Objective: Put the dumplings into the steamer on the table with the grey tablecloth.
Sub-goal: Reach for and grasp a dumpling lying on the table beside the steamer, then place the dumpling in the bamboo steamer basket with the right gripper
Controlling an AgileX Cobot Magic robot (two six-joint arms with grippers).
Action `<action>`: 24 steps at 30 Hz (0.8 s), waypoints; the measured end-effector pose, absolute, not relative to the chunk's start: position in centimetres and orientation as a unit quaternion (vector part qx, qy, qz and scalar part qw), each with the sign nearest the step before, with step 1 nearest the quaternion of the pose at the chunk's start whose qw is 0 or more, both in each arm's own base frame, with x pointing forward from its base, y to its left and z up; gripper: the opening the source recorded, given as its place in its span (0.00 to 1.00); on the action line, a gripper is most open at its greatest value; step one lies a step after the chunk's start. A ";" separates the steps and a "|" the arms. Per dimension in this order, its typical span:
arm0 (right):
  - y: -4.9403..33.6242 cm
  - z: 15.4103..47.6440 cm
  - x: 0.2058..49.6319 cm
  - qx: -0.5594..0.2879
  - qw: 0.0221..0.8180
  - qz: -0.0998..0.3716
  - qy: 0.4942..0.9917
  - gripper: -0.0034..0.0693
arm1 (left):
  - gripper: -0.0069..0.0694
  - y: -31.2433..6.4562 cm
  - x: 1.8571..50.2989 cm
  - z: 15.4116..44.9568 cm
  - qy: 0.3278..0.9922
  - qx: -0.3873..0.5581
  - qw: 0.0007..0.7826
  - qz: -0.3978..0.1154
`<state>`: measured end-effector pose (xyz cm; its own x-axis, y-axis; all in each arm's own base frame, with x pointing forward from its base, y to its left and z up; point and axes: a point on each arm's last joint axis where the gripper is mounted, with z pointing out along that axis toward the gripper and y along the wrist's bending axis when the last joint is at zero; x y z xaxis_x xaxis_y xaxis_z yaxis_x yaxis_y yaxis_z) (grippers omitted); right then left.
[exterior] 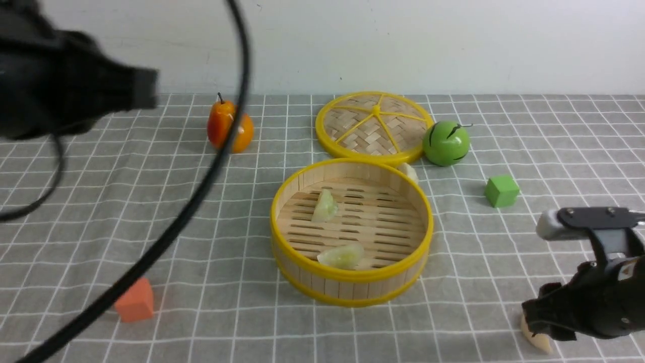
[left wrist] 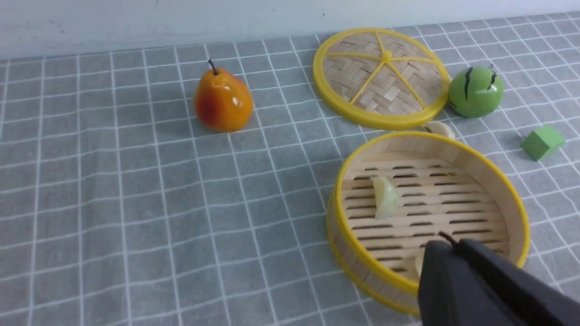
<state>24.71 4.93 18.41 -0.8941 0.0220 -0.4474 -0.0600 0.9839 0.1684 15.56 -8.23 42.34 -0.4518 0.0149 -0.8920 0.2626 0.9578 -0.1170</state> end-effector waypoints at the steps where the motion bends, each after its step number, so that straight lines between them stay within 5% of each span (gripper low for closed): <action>1: 5.0 17.6 25.0 -0.008 0.219 0.086 0.972 0.54 | 0.07 -7.5 14.6 41.9 0.843 0.081 0.519 -0.120; 8: 5.2 15.8 26.2 -0.009 0.173 0.083 0.981 0.23 | 0.07 -3.0 8.6 35.9 0.838 0.079 0.528 -0.112; 15: 8.8 22.3 29.4 -0.101 0.225 0.110 0.963 0.23 | 0.07 -1.4 6.8 27.0 0.836 0.120 0.531 -0.066; 24: 14.4 28.1 33.1 -0.174 0.313 0.146 0.922 0.23 | 0.07 -2.5 7.1 26.3 0.792 0.155 0.581 -0.108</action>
